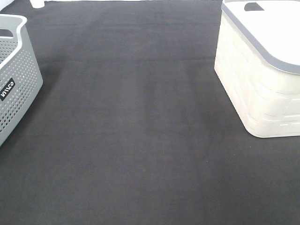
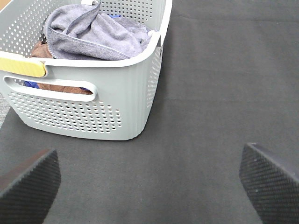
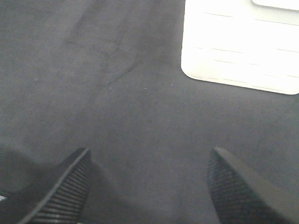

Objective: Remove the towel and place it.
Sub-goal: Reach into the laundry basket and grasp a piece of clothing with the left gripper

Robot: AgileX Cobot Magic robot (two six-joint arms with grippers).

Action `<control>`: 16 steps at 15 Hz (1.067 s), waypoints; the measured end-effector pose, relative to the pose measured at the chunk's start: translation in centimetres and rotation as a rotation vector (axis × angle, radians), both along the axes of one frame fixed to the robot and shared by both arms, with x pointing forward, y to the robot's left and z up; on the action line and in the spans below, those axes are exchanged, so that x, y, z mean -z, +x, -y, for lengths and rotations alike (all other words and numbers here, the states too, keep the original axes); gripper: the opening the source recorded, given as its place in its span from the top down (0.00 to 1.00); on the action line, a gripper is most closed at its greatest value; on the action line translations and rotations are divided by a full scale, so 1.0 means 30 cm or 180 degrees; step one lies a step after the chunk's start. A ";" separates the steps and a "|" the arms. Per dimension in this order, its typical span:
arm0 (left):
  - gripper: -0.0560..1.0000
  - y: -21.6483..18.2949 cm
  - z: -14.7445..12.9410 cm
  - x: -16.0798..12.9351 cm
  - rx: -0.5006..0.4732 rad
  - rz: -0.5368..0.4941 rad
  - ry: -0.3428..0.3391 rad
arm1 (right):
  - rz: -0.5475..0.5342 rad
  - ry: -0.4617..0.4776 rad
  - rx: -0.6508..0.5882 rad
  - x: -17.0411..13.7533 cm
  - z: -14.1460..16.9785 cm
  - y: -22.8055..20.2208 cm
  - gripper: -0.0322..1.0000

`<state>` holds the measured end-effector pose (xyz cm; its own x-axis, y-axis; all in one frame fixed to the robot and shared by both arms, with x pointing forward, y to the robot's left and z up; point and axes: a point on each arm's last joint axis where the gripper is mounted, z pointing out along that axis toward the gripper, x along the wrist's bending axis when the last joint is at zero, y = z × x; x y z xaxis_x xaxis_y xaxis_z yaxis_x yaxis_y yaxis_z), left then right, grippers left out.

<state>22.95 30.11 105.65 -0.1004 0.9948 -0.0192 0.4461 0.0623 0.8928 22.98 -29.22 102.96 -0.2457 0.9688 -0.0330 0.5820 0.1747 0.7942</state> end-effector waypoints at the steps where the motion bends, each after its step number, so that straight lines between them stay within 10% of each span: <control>1: 0.01 0.000 0.000 0.000 0.0000 0.0000 0.0000 | 0.0000 0.0000 0.0000 0.000 0.000 0.000 0.31; 7: 0.02 0.045 -0.004 -0.070 0.0121 -0.0496 0.0154 | 0.0000 0.0000 0.0000 0.000 0.000 0.000 0.31; 16: 0.03 0.484 -0.035 -0.530 0.1318 -0.0993 0.1711 | 0.0000 0.0000 0.0000 0.000 0.000 0.000 0.31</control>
